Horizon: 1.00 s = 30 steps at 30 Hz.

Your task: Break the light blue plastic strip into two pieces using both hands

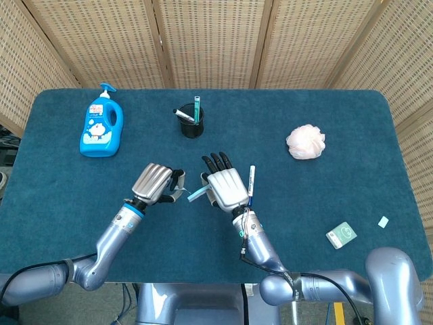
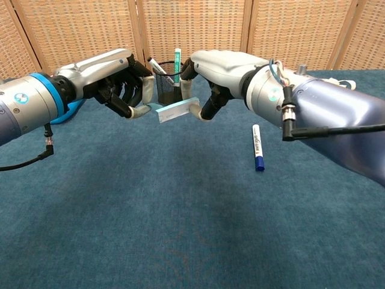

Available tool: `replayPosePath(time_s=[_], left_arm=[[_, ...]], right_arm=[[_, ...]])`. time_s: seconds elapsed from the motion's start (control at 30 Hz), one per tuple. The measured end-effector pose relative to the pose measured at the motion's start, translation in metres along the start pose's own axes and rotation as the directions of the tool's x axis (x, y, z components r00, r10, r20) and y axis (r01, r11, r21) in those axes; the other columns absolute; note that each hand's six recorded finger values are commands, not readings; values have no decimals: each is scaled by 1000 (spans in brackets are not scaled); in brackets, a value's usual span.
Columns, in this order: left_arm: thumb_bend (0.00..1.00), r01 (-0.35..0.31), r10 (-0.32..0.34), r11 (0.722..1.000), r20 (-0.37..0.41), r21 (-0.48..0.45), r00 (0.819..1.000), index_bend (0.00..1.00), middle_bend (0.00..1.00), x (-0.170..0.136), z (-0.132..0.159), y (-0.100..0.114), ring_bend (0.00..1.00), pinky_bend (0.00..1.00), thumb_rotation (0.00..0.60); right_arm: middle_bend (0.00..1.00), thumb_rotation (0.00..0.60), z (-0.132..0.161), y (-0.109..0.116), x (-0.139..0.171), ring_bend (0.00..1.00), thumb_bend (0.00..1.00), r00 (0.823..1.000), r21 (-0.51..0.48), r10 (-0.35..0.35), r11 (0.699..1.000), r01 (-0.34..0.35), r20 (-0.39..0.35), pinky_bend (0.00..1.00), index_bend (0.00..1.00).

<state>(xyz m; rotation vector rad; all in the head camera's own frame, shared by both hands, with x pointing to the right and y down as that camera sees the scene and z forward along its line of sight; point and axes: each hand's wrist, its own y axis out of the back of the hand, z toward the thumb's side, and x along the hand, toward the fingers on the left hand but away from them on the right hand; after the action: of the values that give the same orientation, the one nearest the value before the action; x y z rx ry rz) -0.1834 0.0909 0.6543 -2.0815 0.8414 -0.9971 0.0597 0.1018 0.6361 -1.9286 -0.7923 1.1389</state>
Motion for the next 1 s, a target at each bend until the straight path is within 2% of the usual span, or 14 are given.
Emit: replayPosePath(time_s=[0.27, 0.47, 0.7, 0.8, 0.87, 0.9, 0.97, 1.0], left_arm=[[730, -3, 3, 1000, -13, 6, 1000, 701, 742, 0, -5, 1, 650, 738, 600], [754, -11, 12, 999, -44, 34, 999, 724, 751, -1, -21, 3, 651, 738, 600], [755, -21, 30, 998, -144, 63, 989, 727, 752, -12, -77, 12, 651, 738, 600], [724, -27, 41, 997, -188, 74, 981, 730, 750, -21, -104, 19, 650, 738, 600], [652, -30, 47, 996, -206, 86, 977, 695, 701, -27, -119, 22, 639, 739, 600], [570, -29, 51, 995, -216, 100, 975, 626, 611, -31, -127, 24, 589, 731, 600], [392, -19, 49, 991, -232, 130, 972, 434, 372, -38, -140, 27, 417, 643, 600], [282, -9, 46, 989, -243, 151, 969, 313, 221, -42, -147, 29, 288, 543, 600]], right_arm=[[113, 600, -1, 0, 1, 0, 672, 1000, 7, -2, 1000, 2, -2, 0, 606], [113, 600, -5, 0, 1, 0, 672, 1000, 12, -3, 1000, 3, 6, 0, 606], [114, 600, -16, -4, -1, 0, 672, 1000, 16, 3, 1000, -4, 24, 0, 608], [113, 600, -21, -7, -3, 0, 672, 999, 22, 8, 1000, -9, 34, 0, 608], [113, 600, -24, -10, -4, 0, 672, 999, 25, 12, 1000, -14, 41, 0, 608], [113, 600, -25, -12, -5, 0, 672, 999, 26, 15, 1000, -16, 44, 0, 608], [113, 600, -29, -16, -6, 0, 664, 998, 29, 21, 999, -23, 54, 0, 600], [109, 600, -30, -17, -7, 0, 620, 998, 32, 23, 999, -25, 59, 0, 554]])
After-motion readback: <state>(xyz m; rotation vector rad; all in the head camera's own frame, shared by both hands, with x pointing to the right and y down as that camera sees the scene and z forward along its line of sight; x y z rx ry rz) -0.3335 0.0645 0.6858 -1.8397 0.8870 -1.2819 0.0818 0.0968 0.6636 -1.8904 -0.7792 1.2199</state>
